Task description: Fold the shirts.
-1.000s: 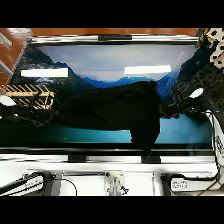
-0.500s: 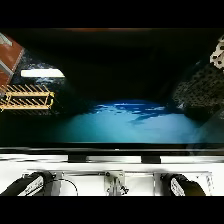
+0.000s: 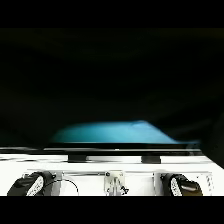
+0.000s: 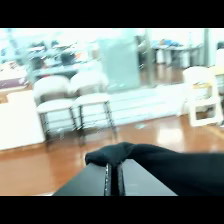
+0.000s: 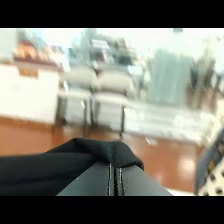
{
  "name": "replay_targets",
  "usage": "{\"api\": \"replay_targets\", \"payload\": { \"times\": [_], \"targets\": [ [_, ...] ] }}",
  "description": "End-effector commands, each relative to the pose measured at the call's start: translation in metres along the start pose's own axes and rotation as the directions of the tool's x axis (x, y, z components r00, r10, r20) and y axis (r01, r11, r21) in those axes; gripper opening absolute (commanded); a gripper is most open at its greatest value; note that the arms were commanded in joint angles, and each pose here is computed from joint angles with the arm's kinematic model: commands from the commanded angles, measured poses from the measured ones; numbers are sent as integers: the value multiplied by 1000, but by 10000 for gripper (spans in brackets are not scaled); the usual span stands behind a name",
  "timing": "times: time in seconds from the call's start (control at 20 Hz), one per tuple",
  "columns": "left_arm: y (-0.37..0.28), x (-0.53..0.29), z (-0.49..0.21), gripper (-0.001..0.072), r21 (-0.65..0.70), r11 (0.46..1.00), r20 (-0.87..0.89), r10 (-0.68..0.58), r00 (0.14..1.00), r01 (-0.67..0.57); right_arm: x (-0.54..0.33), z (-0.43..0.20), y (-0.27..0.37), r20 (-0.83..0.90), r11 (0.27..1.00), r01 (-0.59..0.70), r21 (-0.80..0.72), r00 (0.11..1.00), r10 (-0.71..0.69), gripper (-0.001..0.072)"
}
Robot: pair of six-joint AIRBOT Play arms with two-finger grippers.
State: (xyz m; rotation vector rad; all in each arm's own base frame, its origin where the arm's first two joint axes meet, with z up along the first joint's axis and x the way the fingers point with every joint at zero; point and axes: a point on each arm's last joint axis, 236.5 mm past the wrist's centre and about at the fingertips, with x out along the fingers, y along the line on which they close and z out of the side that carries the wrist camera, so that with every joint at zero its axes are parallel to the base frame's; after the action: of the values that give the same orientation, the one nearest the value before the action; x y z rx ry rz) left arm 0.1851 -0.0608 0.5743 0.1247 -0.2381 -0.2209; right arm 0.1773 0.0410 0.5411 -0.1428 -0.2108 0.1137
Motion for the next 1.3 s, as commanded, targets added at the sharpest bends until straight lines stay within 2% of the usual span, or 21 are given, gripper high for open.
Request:
{"api": "replay_targets", "payload": {
  "times": [0.0, 0.1, 0.2, 0.35, 0.45, 0.5, 0.6, 0.7, 0.8, 1.0, 1.1, 1.25],
  "targets": [
    [3, -12, -27, 38, 15, 1000, -120, 29, 992, -27, -13, -29, 1, -131, 1000, 9, -2, 991, -9, 60],
    [-1, -13, -44, 38, 11, 1000, -187, 13, 982, -11, -15, -49, -2, -215, 1000, 20, -7, 976, -21, 60],
    [-4, -12, -74, 37, -7, 1000, -295, -13, 955, 11, -18, -89, 1, -378, 999, 13, 42, 926, 4, 60],
    [-9, -9, -154, 37, -78, 996, -536, -81, 840, 47, -30, -177, 8, -707, 994, -13, 111, 701, 88, 60],
    [-11, -5, -204, 37, -134, 990, -646, -125, 753, 49, -26, -219, 9, -801, 989, -14, 150, 585, 130, 60],
    [-10, 0, -214, 36, -133, 990, -654, -128, 746, 53, -15, -222, 11, -783, 987, -30, 161, 605, 146, 60],
    [-1, 15, -191, 36, -103, 994, -564, -89, 821, 36, 14, -186, 10, -647, 986, -43, 159, 750, 137, 60],
    [6, 22, -137, 36, -59, 998, -404, -35, 914, 12, 30, -121, 3, -432, 992, -39, 116, 898, 86, 60],
    [7, 12, -85, 36, -31, 999, -267, 0, 964, -9, 25, -69, 2, -282, 996, -34, 83, 958, 56, 60],
    [-6, -29, -21, 37, -3, 1000, -109, 22, 994, -22, -10, -22, 10, -184, 999, -34, 36, 982, 40, 60],
    [-14, -44, -30, 38, -9, 1000, -154, 11, 988, -13, -25, -24, 13, -204, 998, -27, 49, 978, 37, 60],
    [-23, -60, -70, 37, -11, 1000, -326, -16, 945, 14, -44, -63, 15, -372, 998, -12, 69, 927, 37, 60]
  ]
}}
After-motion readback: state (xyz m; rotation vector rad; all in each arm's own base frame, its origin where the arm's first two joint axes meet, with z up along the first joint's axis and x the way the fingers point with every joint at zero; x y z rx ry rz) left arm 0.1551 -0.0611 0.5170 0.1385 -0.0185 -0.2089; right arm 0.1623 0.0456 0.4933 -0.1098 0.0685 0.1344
